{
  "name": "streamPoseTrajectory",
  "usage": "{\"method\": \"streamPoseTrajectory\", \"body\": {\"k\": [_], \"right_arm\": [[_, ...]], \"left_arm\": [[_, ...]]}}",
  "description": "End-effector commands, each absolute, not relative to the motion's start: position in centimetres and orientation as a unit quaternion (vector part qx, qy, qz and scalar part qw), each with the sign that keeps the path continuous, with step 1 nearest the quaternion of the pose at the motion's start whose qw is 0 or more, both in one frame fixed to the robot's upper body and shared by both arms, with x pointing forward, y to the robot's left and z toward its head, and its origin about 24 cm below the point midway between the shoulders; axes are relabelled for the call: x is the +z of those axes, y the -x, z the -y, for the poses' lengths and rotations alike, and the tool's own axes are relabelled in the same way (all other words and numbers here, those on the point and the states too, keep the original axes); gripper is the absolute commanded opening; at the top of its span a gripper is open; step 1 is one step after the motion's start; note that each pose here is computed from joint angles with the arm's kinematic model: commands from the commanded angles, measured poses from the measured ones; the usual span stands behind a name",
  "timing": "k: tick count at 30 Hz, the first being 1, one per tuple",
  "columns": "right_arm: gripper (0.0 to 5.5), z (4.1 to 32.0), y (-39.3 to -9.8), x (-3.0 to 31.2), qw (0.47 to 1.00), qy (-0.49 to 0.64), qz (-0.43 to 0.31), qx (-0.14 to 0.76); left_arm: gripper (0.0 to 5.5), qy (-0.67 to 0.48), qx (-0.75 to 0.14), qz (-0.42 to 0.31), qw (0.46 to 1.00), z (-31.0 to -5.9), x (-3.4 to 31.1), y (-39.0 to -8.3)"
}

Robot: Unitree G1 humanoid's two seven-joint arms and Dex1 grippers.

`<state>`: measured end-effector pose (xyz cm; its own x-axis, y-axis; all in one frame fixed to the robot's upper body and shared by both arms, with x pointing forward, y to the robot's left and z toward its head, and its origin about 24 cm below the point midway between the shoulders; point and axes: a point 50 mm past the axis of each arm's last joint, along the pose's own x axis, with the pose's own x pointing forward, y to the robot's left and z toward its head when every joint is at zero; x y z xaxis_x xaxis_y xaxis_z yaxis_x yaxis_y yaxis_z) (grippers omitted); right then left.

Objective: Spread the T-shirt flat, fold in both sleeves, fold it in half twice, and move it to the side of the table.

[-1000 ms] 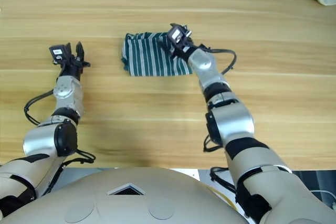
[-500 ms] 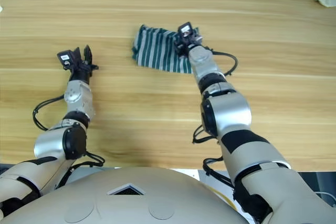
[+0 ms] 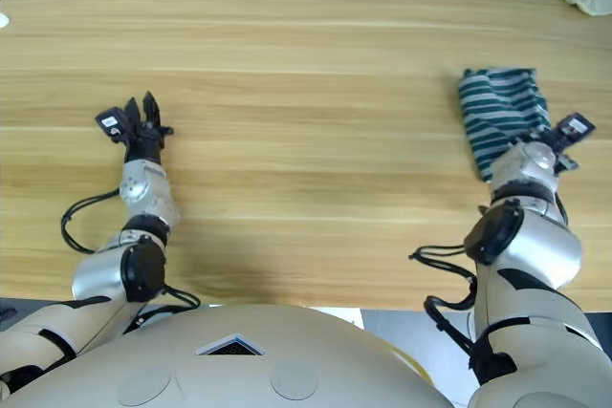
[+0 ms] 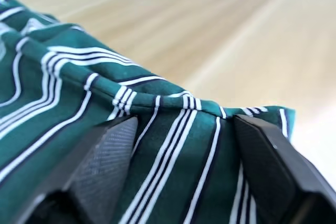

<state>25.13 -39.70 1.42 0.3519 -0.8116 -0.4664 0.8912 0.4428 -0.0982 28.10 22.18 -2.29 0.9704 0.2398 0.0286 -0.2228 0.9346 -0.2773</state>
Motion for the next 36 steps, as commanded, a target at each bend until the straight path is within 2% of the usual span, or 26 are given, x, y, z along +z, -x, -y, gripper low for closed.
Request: {"method": "streamPoseTrajectory", "body": {"k": [1, 4, 5, 7, 8, 10, 12, 14, 16, 19, 22, 25, 29, 32, 36], "right_arm": [[3.32, 39.1, -22.0, -2.2, 0.776, -0.108, -0.300, -0.544], [3.32, 39.0, -23.3, -1.1, 0.802, -0.091, -0.256, -0.532], [3.32, 39.1, -24.2, 0.1, 0.817, -0.052, -0.217, -0.532], [3.32, 38.0, -27.0, 3.3, 0.860, 0.035, -0.088, -0.501], [3.32, 36.1, -28.4, 4.5, 0.887, 0.076, -0.011, -0.455], [3.32, 29.4, -30.2, 5.6, 0.934, 0.114, 0.128, -0.314], [3.32, 23.3, -29.6, 4.8, 0.955, 0.135, 0.186, -0.190], [3.32, 18.8, -27.7, 2.2, 0.965, 0.174, 0.167, -0.106], [3.32, 17.0, -26.8, -0.9, 0.975, 0.181, 0.097, -0.082], [3.32, 16.7, -26.2, -3.6, 0.978, 0.195, 0.019, -0.070], [3.32, 16.5, -26.0, -4.1, 0.980, 0.187, 0.008, -0.064], [3.32, 15.5, -26.0, -3.8, 0.986, 0.157, 0.023, -0.058], [3.32, 14.7, -25.0, -4.5, 0.986, 0.159, 0.011, -0.049], [3.35, 14.9, -24.5, -4.8, 0.983, 0.175, 0.008, -0.051], [3.35, 15.1, -24.9, -4.5, 0.979, 0.193, 0.019, -0.054]], "left_arm": [[1.93, 0.160, 0.158, -0.003, 0.974, -22.5, -4.9, -24.9], [1.93, 0.156, 0.172, 0.008, 0.973, -23.0, -4.7, -24.6], [1.93, 0.145, 0.173, 0.018, 0.974, -23.2, -4.5, -24.5], [1.93, 0.111, 0.175, 0.040, 0.978, -23.4, -3.7, -24.6], [1.93, 0.074, 0.164, 0.058, 0.982, -23.3, -2.8, -25.0], [1.93, -0.033, 0.111, 0.105, 0.988, -21.8, -0.8, -26.3], [1.93, -0.081, 0.059, 0.146, 0.984, -19.5, 0.3, -26.8], [1.93, -0.047, 0.051, 0.137, 0.988, -18.2, -0.2, -26.8], [1.93, -0.016, 0.083, 0.102, 0.991, -19.4, -1.4, -26.3], [1.93, -0.035, 0.101, 0.075, 0.992, -20.3, -2.4, -25.5], [1.93, -0.034, 0.108, 0.069, 0.991, -19.8, -3.1, -24.8], [1.93, 0.019, 0.114, 0.078, 0.990, -18.2, -3.2, -24.7], [1.93, -0.041, 0.017, 0.086, 0.995, -14.6, -3.4, -23.9], [2.49, -0.038, -0.032, 0.097, 0.994, -13.0, -3.3, -23.7], [3.15, -0.029, -0.007, 0.092, 0.995, -12.8, -3.0, -24.5]]}}
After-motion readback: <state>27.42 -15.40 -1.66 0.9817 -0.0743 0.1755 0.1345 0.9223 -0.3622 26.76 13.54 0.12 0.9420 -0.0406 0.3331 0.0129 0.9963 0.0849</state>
